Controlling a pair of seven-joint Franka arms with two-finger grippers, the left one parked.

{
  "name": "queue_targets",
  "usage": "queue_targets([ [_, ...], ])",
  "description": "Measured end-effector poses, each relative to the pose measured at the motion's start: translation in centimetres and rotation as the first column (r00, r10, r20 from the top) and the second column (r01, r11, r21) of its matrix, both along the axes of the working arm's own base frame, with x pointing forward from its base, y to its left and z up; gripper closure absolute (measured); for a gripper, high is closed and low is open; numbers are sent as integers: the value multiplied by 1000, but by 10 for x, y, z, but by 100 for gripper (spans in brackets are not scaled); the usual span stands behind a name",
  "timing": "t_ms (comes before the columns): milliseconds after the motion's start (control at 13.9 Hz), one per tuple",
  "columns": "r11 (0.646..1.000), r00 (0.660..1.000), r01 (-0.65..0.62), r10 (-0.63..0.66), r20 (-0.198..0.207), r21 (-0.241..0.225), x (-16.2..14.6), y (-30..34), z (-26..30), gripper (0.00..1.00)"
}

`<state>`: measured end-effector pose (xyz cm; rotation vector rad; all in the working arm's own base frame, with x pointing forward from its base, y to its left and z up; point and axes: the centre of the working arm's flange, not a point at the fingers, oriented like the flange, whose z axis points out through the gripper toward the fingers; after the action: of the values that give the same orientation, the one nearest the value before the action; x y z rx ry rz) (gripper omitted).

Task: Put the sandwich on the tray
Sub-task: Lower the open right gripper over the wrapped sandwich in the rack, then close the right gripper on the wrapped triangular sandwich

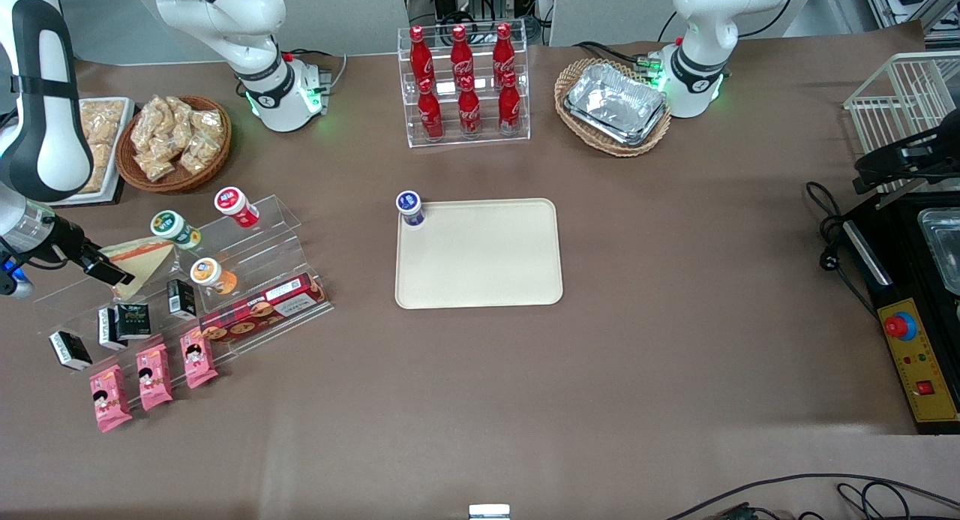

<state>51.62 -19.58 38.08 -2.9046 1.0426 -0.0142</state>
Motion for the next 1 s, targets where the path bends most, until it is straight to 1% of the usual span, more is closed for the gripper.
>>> queue_targets([
  [215,1000,1000,-3,3,12,-3,4,-1,12,0],
  [359,1000,1000,-10,10,0,6,11,-2,33,0],
  [502,1000,1000,-17,18,0,6,16,-3,50,0],
  [861,999,999,-40,40,-20,0,14,-8,44,0],
  [1004,999,999,-48,48,-20,-5,13,-12,36,0],
])
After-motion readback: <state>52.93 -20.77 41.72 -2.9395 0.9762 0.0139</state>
